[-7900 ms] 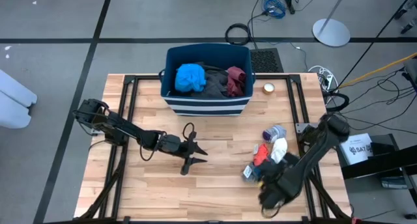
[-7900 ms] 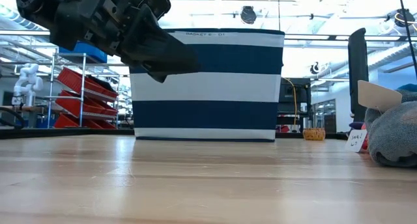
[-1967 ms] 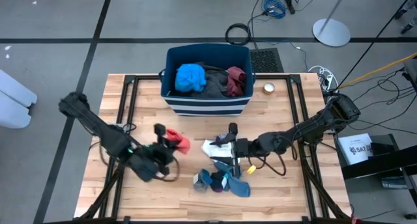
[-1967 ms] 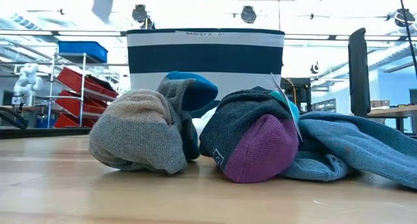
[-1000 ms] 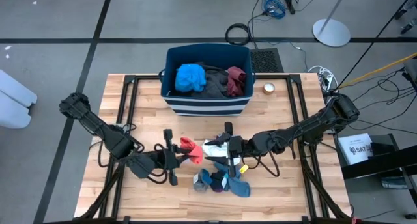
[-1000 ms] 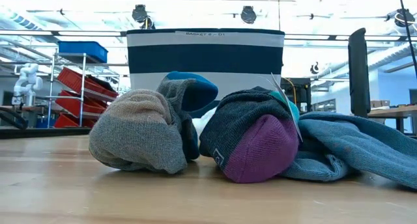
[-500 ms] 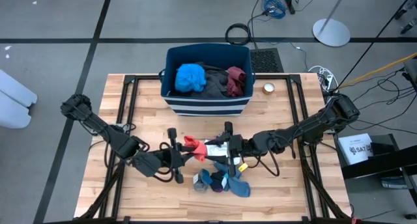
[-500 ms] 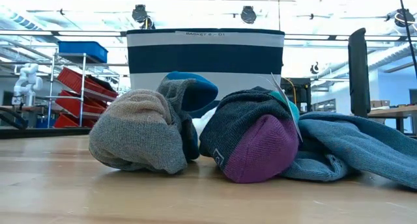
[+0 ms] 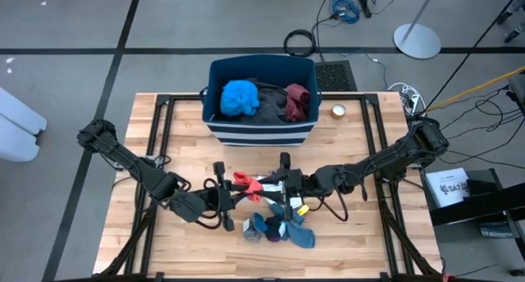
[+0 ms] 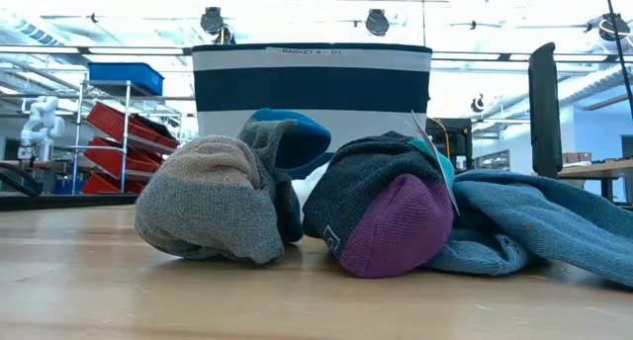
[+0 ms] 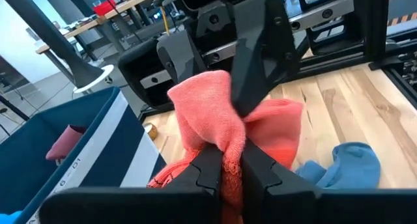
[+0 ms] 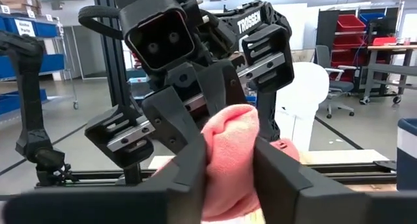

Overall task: Sort clothes
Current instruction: Put the orange sock into the blue laundry bin

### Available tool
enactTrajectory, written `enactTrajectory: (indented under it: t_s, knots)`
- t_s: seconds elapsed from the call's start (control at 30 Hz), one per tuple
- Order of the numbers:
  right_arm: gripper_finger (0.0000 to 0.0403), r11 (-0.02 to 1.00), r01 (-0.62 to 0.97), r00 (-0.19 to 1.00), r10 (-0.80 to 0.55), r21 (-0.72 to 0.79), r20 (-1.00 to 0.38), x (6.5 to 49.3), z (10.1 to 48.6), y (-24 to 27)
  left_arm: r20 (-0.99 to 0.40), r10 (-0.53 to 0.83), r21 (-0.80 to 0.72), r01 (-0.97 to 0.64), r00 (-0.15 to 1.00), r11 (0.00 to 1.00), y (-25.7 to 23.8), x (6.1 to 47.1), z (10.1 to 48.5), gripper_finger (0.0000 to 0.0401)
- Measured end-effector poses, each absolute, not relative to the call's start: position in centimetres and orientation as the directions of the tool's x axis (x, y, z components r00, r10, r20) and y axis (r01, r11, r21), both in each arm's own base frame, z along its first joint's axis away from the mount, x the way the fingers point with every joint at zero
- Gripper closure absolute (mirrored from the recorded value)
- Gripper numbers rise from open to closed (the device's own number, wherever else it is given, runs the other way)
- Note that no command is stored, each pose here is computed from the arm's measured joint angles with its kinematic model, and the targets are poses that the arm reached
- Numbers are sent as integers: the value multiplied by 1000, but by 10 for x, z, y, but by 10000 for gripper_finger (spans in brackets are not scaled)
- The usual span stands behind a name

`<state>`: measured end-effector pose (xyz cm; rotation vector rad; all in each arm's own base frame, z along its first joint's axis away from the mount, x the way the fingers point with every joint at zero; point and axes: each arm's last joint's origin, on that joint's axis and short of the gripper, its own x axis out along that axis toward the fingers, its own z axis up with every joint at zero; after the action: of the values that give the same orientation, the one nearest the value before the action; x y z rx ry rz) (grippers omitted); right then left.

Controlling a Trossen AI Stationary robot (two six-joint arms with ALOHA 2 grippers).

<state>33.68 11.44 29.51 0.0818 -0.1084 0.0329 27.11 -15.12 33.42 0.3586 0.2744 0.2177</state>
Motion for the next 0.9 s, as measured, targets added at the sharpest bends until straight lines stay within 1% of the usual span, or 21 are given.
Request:
enactTrajectory:
  t_s: [0.2, 0.23, 0.37, 0.43, 0.5, 0.6, 0.77, 0.9]
  knots:
    - [385, 997, -37, 994, 29, 72, 108, 337, 295, 113, -228, 257, 375, -160, 939, 913, -151, 271, 334, 370]
    - [391, 997, -37, 994, 30, 66, 107, 337, 295, 113, -228, 258, 375, -160, 939, 913, -151, 271, 334, 370]
    - [390, 997, -36, 994, 29, 72, 105, 337, 295, 113, -231, 263, 375, -163, 937, 912, -151, 271, 333, 368]
    - [392, 998, -31, 994, 25, 63, 105, 336, 297, 112, -230, 288, 396, -181, 930, 900, -150, 270, 333, 360]
    - [396, 999, -24, 994, 20, 41, 105, 334, 299, 111, -214, 346, 451, -221, 914, 865, -148, 270, 333, 343]
    - [398, 1000, -13, 996, 11, 18, 92, 332, 301, 109, -188, 410, 501, -272, 892, 822, -146, 268, 336, 304]
    - [399, 999, 46, 999, -46, -15, 3, 331, 297, 101, -169, 456, 498, -324, 874, 804, -139, 264, 342, 233]
    - [399, 997, 60, 998, -60, -44, 8, 329, 302, 93, -150, 475, 481, -356, 867, 801, -134, 257, 350, 194]
